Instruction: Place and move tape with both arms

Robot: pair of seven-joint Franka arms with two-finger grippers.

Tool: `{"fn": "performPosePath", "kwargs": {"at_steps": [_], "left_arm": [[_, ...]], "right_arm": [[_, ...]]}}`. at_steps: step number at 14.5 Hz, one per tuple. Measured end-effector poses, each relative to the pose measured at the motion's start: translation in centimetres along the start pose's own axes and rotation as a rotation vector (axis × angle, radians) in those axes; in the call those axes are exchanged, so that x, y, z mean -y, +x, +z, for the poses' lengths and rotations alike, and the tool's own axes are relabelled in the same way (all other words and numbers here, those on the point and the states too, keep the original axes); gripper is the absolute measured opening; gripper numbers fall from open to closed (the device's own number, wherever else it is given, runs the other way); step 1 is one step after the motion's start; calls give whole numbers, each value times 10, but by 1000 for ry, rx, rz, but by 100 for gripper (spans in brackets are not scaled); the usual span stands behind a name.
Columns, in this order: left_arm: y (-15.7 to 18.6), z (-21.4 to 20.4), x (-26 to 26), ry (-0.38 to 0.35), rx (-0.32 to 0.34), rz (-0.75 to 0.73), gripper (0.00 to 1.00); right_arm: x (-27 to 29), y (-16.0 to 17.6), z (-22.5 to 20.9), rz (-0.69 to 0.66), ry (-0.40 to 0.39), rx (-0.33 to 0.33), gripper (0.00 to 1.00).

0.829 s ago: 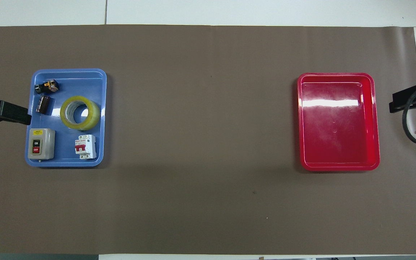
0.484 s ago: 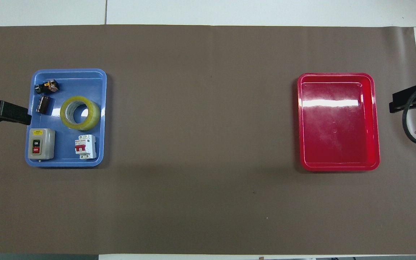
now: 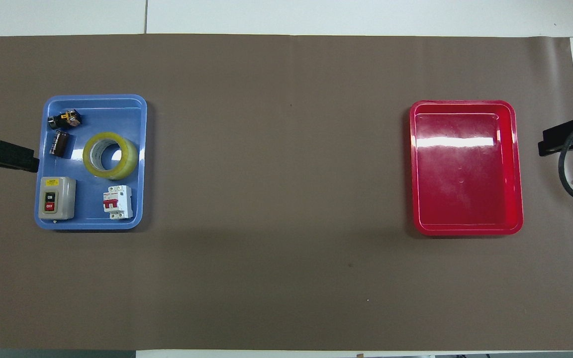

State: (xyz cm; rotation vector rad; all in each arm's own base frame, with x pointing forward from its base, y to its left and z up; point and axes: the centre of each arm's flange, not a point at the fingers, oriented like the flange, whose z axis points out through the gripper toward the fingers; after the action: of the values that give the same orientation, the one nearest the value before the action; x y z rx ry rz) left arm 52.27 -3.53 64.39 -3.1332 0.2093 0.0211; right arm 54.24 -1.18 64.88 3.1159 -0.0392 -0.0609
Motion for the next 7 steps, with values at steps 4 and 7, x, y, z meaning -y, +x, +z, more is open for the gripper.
{"fn": "performPosePath", "kwargs": {"at_steps": [4, 7], "left_arm": [[0, 3, 18, 6, -31, -57, 100], [22, 42, 52, 4, -46, -113, 100]], "right_arm": [[0, 0, 0, -2, 0, 0, 100], [0, 0, 0, -2, 0, 0, 100]]}}
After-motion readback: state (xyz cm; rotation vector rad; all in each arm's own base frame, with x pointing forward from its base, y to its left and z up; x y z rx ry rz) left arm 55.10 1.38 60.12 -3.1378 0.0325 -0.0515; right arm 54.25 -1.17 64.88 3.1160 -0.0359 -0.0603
